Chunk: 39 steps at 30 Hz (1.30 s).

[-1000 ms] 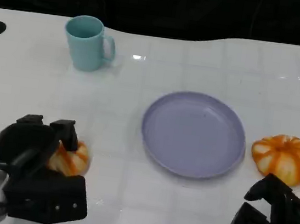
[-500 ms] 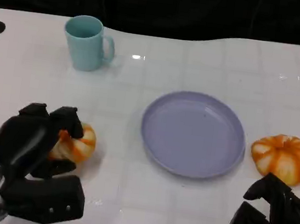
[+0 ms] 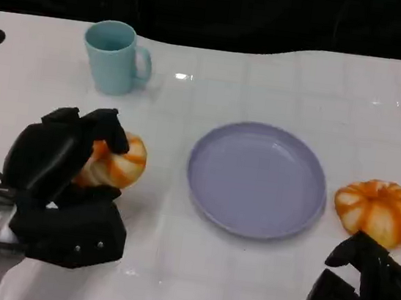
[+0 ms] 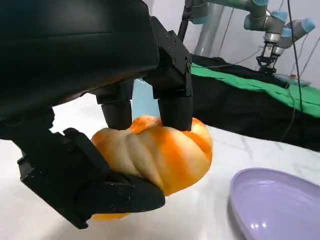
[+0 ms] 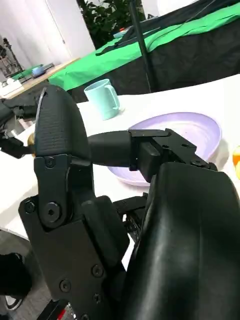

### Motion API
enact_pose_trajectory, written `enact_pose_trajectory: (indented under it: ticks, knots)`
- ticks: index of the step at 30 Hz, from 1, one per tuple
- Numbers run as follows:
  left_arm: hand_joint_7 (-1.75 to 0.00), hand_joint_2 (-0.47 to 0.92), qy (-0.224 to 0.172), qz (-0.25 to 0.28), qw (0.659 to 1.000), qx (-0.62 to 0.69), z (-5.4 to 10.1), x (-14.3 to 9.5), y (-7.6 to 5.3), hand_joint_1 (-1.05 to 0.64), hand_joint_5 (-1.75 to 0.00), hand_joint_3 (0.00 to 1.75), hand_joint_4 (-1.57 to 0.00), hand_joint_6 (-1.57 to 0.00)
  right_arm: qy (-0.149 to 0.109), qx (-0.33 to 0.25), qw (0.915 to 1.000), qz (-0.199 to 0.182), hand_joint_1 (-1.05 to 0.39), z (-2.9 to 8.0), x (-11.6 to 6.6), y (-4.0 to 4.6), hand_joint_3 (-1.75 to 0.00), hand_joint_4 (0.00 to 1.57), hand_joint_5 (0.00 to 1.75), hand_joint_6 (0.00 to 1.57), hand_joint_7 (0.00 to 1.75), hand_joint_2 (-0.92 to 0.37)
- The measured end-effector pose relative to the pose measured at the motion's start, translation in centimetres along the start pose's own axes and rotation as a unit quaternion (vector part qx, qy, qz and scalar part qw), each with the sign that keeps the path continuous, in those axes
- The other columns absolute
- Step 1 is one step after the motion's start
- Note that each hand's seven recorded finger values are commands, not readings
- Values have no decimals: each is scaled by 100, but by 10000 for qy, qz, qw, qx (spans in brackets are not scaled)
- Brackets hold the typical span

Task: Grasp the bread from the table and place it into the plate.

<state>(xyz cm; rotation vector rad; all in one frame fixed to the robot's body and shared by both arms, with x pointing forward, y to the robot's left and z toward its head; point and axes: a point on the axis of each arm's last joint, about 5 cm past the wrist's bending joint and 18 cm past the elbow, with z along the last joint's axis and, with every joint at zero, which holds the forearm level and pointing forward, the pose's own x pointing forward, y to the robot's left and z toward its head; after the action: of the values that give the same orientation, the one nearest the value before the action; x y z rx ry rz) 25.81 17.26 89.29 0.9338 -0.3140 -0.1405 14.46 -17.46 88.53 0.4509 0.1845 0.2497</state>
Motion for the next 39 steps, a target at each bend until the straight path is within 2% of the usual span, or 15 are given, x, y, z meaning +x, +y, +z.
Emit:
enact_pose_trajectory:
  ticks: [8,13,26,33,39]
  knots:
    - [-175,47,-309,-46,9990,-334,108,234,86,-13,-175,125,-85,-72,34,6,10000,-8,-52,-20,0,-12,-47,65,175,46,169,-92]
    - [-175,44,-623,-32,9970,-455,195,335,89,-10,-175,126,-84,-70,26,7,10000,3,-50,-31,3,-21,-48,65,175,46,168,-92]
    - [-175,41,-998,-223,9911,-850,401,485,26,-8,-175,135,-89,-71,40,26,10000,-23,-50,-37,0,-32,-47,65,175,45,169,-92]
    - [-175,38,-1329,-396,9864,-886,524,591,-41,-6,-175,137,-89,-72,46,27,10000,-24,-50,-39,2,-34,-46,64,175,46,168,-92]
    - [-175,37,-1325,-503,9856,-920,545,613,-89,-10,-175,140,-90,-71,47,33,10000,-32,-49,-39,0,-36,-45,65,175,46,168,-92]
